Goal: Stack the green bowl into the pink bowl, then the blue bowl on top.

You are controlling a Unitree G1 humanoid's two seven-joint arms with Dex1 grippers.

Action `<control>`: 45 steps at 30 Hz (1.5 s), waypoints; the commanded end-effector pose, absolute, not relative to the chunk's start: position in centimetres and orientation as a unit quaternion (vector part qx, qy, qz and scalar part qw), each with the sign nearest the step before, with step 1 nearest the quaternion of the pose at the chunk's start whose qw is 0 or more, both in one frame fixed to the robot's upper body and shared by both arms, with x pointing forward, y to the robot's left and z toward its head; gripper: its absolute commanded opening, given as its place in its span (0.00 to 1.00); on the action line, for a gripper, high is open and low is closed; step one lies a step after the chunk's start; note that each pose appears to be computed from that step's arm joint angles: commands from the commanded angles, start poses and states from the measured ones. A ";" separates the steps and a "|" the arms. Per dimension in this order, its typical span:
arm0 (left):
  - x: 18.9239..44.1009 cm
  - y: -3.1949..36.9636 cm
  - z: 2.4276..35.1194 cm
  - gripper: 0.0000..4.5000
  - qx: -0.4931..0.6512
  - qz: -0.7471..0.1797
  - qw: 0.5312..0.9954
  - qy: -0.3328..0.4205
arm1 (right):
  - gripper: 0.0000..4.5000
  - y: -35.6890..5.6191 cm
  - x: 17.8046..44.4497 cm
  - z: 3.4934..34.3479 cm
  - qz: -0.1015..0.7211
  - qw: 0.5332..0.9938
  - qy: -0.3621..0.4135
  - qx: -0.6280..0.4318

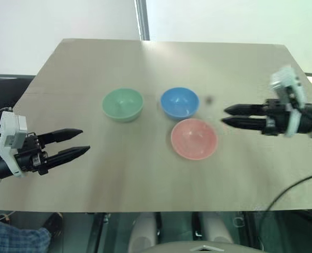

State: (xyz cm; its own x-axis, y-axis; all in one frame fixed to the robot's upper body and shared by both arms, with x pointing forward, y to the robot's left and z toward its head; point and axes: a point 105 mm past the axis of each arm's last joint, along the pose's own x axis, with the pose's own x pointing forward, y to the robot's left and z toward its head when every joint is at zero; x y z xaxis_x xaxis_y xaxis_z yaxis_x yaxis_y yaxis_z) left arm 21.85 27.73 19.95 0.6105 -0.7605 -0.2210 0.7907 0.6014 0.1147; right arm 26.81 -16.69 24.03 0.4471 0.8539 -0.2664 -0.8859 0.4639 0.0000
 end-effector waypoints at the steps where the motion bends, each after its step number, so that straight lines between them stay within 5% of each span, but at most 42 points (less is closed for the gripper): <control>1: 21.8 27.8 20.7 0.66 0.121 -0.429 0.893 0.061 | 0.39 -20.5 26.3 25.8 0.488 0.866 0.079 -0.073; 13: 26.2 30.6 21.0 0.66 0.187 -0.328 0.924 0.059 | 0.39 -23.4 25.4 25.9 0.481 0.867 0.077 -0.105; 18: 28.7 30.8 21.6 0.99 0.259 -0.315 0.912 0.047 | 0.42 -23.0 25.3 25.8 0.484 0.866 0.073 -0.107; 29: 33.1 27.2 19.2 0.99 0.401 -0.403 0.820 0.062 | 0.42 -22.9 25.4 25.7 0.483 0.866 0.067 -0.112; 38: 37.5 24.5 20.6 0.99 0.438 -0.446 0.777 0.072 | 0.42 -22.9 25.2 26.3 0.481 0.868 0.056 -0.114; 45: 38.5 24.1 19.4 0.99 0.466 -0.464 0.747 0.098 | 0.42 -23.1 24.8 26.6 0.479 0.869 0.052 -0.115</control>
State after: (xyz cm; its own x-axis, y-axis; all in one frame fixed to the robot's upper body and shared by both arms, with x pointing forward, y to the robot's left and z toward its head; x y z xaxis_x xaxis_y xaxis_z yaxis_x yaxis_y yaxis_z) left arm 38.45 23.95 18.46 0.5432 -0.6098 -0.5771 0.8007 0.1693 0.5747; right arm 25.38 -22.96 24.76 0.5203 0.8233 -0.2271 -0.8522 0.5178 -0.0752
